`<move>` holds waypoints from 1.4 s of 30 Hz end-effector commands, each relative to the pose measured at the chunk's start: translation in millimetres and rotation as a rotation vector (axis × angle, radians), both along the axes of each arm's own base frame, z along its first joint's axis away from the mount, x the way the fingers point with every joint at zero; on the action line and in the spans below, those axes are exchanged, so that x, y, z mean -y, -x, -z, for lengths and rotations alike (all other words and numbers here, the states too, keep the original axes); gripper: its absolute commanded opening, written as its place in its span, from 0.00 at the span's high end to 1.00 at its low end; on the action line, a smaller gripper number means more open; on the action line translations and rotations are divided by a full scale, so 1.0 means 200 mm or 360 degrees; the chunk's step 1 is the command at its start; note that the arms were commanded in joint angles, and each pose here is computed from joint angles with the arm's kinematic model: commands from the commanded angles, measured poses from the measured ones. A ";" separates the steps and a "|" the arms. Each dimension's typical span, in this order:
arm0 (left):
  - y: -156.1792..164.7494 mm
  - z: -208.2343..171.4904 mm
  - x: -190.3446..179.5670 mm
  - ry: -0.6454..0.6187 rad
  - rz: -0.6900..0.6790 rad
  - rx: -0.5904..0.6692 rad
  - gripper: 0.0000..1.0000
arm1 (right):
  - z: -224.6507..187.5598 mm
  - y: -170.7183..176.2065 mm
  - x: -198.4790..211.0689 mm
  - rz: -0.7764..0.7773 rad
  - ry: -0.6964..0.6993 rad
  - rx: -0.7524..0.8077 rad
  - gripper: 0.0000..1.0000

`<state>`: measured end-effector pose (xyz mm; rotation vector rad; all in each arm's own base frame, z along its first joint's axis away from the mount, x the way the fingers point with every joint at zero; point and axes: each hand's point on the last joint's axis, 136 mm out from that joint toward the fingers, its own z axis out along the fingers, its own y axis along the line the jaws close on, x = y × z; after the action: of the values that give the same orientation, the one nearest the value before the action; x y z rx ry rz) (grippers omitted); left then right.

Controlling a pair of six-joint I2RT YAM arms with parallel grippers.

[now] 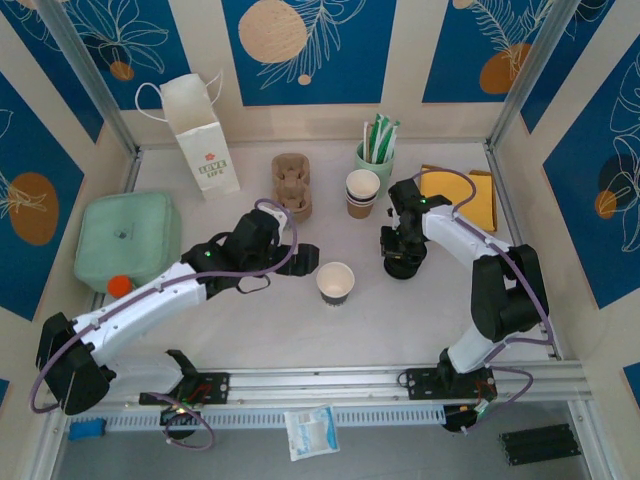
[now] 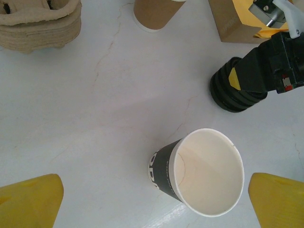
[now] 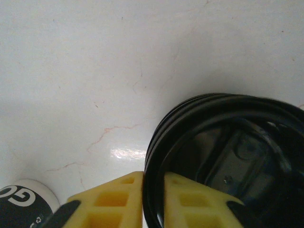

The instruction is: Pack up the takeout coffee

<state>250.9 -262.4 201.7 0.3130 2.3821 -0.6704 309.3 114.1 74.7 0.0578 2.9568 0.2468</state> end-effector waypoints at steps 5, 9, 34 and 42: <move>0.00 -0.07 0.04 0.0033 0.0039 0.0043 0.00 | -0.09 -0.01 -0.02 -0.0009 -0.0053 0.0046 0.97; 0.00 -0.07 0.04 0.0035 0.0041 0.0042 0.01 | -0.14 -0.01 -0.01 0.0001 -0.0058 0.0091 0.98; -0.11 -0.29 -0.07 0.0071 -0.0207 0.0307 0.01 | -0.98 0.07 -0.40 -0.0131 -0.1097 0.0506 1.00; -0.14 -0.52 -0.01 0.0309 -0.0201 0.0379 0.01 | -1.25 0.05 -0.58 -0.0263 -0.1622 0.0470 1.00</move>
<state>276.2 -251.5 271.5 0.1796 2.1604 -0.6477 302.0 212.4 286.8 -0.0121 2.3579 1.3406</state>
